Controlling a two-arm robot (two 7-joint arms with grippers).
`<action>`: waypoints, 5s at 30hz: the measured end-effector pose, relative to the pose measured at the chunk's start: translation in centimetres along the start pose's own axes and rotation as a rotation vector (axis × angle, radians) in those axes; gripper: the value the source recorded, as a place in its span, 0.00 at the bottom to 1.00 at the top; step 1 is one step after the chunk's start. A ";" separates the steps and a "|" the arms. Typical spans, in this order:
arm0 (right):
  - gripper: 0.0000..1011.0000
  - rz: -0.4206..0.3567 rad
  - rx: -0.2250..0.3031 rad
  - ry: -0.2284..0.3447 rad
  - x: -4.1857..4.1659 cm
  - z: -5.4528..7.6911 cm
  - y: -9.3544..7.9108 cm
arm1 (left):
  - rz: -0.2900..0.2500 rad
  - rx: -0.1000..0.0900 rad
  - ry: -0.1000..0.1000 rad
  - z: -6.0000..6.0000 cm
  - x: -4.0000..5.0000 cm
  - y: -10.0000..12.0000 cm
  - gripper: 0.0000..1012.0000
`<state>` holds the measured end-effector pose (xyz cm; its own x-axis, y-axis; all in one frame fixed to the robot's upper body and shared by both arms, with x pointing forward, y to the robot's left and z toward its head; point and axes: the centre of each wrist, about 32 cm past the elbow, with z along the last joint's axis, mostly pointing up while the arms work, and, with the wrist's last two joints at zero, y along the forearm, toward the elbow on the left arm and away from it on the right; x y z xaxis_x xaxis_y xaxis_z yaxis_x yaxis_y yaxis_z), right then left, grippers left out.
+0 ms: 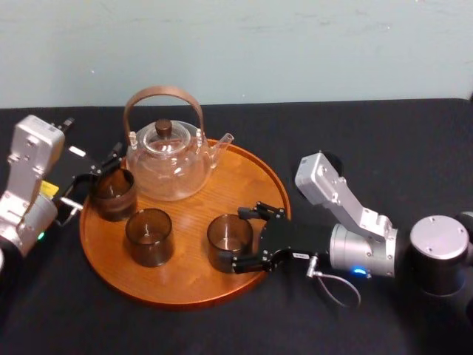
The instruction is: Pick up the glass from the table and place it on the tray.
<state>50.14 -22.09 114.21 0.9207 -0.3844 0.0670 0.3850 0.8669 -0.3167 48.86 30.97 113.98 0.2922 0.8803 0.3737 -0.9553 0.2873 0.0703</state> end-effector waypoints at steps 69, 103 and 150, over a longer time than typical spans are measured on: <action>0.99 -0.520 -0.082 0.189 1.75 -2.0 -10.4 | 0.000 0.000 0.000 0.0 0.00 0.0 0.99; 0.99 -0.507 -0.130 0.193 5.20 -2.0 -4.7 | 0.000 0.000 0.000 0.0 0.00 0.0 0.99; 0.89 -0.510 -0.132 0.186 5.87 -1.8 -3.6 | 0.000 0.000 0.000 0.0 0.00 0.0 0.99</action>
<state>54.03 -28.06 114.08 0.5884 -0.8047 0.0789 0.7567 0.5137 -0.4043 48.86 30.97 113.98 0.2923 0.8803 0.3738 -0.9552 0.2873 0.0703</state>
